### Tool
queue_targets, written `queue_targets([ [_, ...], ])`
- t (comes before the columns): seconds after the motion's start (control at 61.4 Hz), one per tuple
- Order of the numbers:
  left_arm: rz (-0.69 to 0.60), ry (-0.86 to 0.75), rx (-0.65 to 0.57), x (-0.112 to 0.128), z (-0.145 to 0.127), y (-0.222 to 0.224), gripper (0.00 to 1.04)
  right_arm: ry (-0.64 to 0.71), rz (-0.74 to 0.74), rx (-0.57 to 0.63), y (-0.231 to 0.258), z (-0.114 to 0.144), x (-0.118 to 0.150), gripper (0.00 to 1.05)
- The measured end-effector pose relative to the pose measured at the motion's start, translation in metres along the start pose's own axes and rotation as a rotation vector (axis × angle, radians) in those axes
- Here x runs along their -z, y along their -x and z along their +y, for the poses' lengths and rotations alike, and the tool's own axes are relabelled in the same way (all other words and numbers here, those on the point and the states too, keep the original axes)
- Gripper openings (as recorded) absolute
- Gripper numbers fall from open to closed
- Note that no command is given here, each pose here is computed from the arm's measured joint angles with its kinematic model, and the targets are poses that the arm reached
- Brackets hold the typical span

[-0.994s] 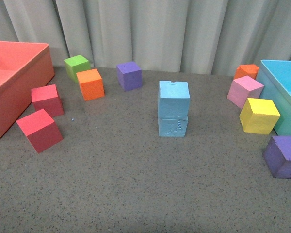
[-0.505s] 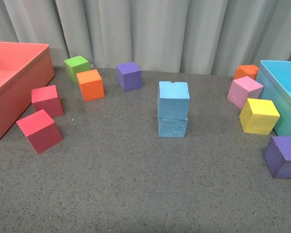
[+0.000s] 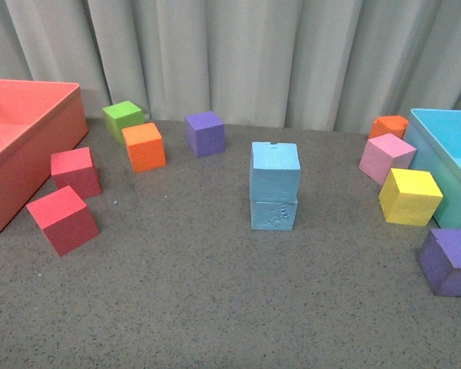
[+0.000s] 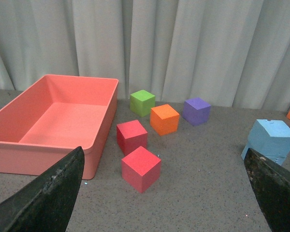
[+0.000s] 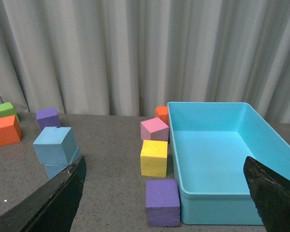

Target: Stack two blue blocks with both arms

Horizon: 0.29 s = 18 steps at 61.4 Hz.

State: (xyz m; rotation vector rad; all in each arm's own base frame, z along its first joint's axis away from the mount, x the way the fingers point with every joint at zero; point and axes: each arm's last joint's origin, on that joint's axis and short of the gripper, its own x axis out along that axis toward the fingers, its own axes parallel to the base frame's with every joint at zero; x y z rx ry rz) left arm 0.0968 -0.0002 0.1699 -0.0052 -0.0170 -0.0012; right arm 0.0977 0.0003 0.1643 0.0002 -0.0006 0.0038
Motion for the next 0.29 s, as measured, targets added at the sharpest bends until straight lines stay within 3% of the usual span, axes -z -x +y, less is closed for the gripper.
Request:
queue_targets([
  [0.293, 0.000, 0.000, 0.000, 0.0000, 0.0000, 0.0000, 0.98, 0.000, 0.000, 0.000, 0.0000, 0.0000, 0.0000, 0.95],
])
